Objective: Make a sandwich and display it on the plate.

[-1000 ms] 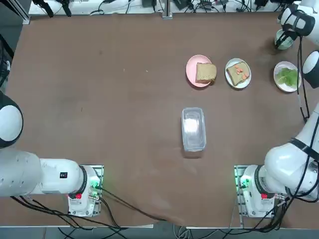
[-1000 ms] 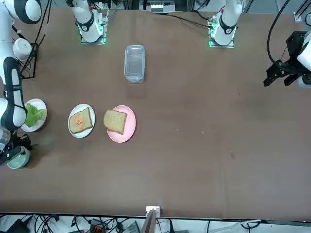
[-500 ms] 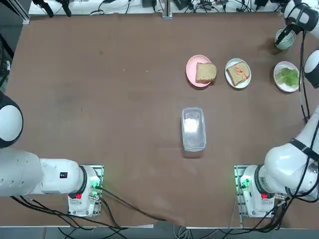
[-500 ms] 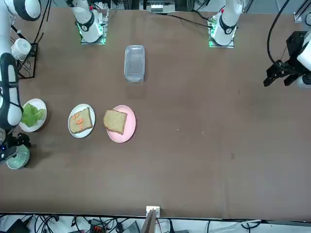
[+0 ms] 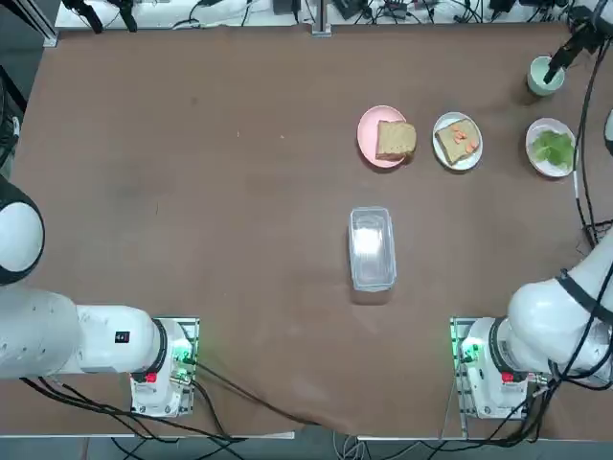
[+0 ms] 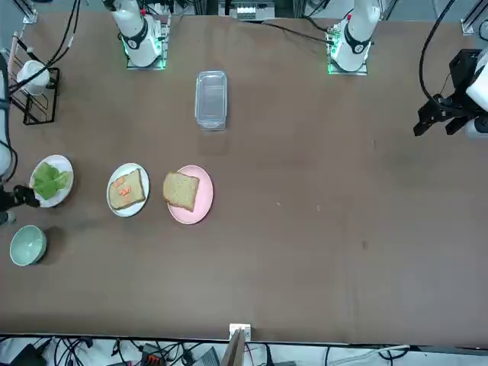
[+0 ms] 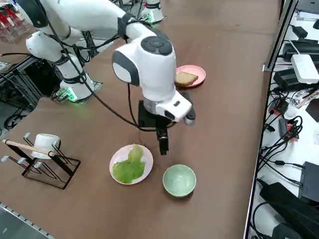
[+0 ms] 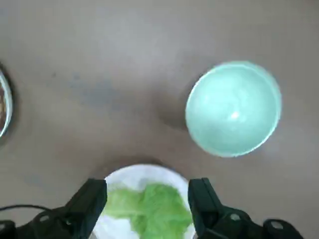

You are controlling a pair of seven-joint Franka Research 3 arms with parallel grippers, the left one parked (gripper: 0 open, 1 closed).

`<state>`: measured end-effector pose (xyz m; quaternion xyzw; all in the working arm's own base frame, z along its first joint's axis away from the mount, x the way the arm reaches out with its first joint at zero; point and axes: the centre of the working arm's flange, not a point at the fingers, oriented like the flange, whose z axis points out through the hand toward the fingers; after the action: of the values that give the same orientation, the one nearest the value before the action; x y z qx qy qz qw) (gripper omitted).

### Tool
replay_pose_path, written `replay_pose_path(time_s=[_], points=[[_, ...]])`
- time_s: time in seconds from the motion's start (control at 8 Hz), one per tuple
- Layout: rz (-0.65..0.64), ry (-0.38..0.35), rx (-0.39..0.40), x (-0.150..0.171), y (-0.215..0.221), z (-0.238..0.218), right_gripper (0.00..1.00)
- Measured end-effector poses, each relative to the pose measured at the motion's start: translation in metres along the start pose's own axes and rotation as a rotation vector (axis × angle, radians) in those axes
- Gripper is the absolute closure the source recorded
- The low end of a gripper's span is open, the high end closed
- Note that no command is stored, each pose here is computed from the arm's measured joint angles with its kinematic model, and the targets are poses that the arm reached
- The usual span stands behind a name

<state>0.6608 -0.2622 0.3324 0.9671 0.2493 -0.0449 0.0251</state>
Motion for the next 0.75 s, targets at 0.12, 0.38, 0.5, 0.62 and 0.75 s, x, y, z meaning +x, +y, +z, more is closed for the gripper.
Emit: replay_pose_path(time_s=[0.12, 0.38, 0.5, 0.62, 0.75], points=[[0.030, -0.013, 0.015, -0.017, -0.004, 0.015, 0.01], [0.081, -0.005, 0.014, -0.059, -0.006, 0.048, 0.01], [0.108, -0.005, 0.020, -0.082, -0.006, 0.064, 0.01], [0.132, -0.004, 0.026, -0.102, -0.007, 0.079, 0.01], [0.145, 0.004, 0.023, -0.114, -0.009, 0.091, 0.01]])
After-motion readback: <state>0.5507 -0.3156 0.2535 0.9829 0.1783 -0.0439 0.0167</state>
